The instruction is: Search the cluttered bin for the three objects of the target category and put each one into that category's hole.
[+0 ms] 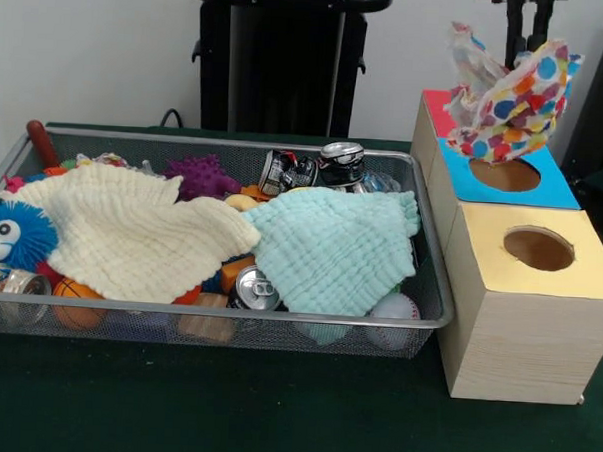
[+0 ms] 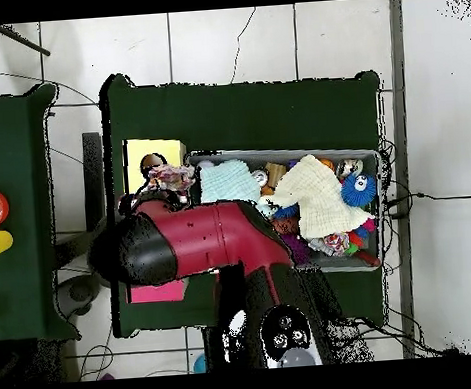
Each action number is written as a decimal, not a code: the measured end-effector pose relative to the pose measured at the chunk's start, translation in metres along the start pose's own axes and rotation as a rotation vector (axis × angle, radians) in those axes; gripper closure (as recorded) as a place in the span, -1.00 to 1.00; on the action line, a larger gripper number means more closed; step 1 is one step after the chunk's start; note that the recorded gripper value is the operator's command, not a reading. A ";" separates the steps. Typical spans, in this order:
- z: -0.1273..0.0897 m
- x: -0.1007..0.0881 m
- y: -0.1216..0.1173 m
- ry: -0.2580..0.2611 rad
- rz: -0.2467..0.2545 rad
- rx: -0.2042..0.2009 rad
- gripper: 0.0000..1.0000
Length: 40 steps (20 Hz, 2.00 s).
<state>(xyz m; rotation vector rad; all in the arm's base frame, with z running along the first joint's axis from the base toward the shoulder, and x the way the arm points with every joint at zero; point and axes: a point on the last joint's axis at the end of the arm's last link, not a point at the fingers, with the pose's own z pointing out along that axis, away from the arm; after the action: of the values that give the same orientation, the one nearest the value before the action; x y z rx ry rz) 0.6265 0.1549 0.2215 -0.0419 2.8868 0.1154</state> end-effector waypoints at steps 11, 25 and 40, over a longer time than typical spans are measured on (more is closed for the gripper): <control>0.032 -0.001 -0.026 0.029 0.054 0.068 1.00; 0.062 0.005 -0.033 0.075 0.125 0.049 1.00; 0.052 -0.038 -0.001 -0.152 0.126 0.028 1.00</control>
<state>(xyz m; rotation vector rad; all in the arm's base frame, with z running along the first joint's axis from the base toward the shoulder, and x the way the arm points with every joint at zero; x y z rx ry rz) 0.6768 0.1594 0.1805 0.1483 2.7367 0.0966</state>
